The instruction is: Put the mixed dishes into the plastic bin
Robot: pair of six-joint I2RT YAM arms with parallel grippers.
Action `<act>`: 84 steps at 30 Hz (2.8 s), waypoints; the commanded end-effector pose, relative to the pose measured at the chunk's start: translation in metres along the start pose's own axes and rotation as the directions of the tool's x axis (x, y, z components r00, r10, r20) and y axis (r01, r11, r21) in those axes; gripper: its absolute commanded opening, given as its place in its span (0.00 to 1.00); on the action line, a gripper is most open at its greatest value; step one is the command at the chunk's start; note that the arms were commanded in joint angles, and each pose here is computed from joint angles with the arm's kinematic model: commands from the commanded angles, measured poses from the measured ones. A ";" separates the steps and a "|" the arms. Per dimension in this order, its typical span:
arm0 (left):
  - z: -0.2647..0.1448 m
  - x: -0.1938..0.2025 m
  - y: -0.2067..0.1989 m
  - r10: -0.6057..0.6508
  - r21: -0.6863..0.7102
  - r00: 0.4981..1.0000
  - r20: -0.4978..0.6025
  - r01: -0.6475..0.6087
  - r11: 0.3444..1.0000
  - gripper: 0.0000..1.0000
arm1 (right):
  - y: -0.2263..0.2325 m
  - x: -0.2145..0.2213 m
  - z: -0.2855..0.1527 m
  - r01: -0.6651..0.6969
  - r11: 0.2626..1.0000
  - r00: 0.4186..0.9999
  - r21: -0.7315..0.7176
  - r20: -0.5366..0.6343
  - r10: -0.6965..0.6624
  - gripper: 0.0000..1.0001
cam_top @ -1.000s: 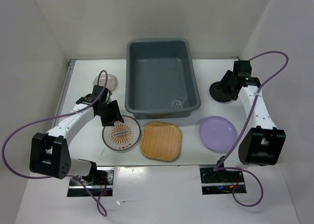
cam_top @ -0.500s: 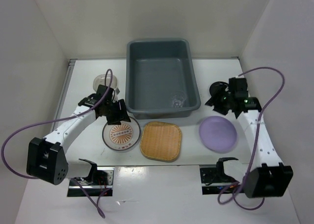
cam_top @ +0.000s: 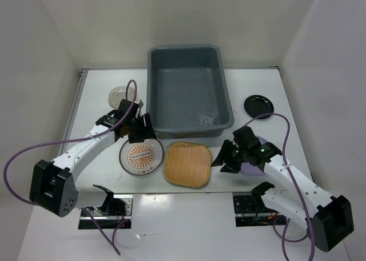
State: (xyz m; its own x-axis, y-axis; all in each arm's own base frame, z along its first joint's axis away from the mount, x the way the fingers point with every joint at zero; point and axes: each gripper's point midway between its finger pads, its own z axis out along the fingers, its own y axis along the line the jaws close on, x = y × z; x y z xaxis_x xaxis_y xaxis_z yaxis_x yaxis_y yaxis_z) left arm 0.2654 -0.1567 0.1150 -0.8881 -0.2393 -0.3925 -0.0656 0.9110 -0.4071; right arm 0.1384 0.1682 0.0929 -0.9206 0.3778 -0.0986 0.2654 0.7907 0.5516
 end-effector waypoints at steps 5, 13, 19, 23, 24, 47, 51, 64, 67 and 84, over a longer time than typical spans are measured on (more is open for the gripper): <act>-0.015 -0.014 -0.018 -0.056 0.073 0.996 0.071 0.051 0.996 0.69 | -0.004 0.019 0.022 -0.073 0.985 0.997 -0.155 -0.018 0.071 0.56; -0.017 -0.003 -0.011 -0.080 0.067 0.994 0.074 0.075 0.995 0.69 | -0.012 0.024 0.038 -0.100 0.970 0.995 -0.221 -0.013 0.099 0.56; -0.013 -0.001 -0.008 -0.082 0.055 0.995 0.058 0.079 0.995 0.69 | -0.014 0.025 0.053 -0.116 0.969 0.993 -0.219 -0.021 0.114 0.57; -0.008 0.000 -0.005 -0.075 0.035 0.996 0.049 0.073 0.997 0.69 | -0.011 0.017 0.059 -0.106 0.971 0.994 -0.215 0.005 0.110 0.57; -0.008 0.000 -0.005 -0.075 0.035 0.996 0.049 0.073 0.997 0.69 | -0.014 0.015 0.063 -0.112 0.974 0.993 -0.198 0.008 0.116 0.57; 0.000 -0.001 0.005 -0.069 -0.014 0.996 0.052 0.070 0.997 0.68 | -0.018 0.004 0.098 -0.125 0.982 0.990 -0.140 0.041 0.132 0.38; 0.017 0.020 0.029 -0.071 -0.101 0.997 -0.009 0.070 0.992 0.56 | -0.020 0.002 0.094 -0.123 0.982 0.989 -0.142 0.063 0.133 0.38; 0.036 0.043 0.032 -0.075 -0.131 0.994 -0.079 0.064 0.989 0.28 | -0.016 0.002 0.096 -0.123 0.977 0.988 -0.176 0.070 0.137 0.36; 0.037 0.050 0.037 -0.078 -0.142 0.993 -0.093 0.064 0.988 0.26 | -0.013 0.000 0.096 -0.118 0.975 0.988 -0.190 0.076 0.135 0.35; 0.054 0.075 0.044 -0.097 -0.188 0.985 -0.143 0.069 0.980 0.23 | 0.018 -0.002 0.113 -0.058 0.977 0.996 -0.205 0.060 0.072 0.35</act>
State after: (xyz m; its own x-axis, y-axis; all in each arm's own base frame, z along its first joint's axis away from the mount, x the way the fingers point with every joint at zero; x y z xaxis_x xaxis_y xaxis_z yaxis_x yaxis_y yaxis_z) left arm 0.2192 -0.1495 0.0277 -0.9398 -0.2540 -0.2286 -0.1906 0.9449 -0.2660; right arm 0.1713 0.2366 0.0168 -0.8876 0.4568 -0.0586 0.2664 0.6132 0.7437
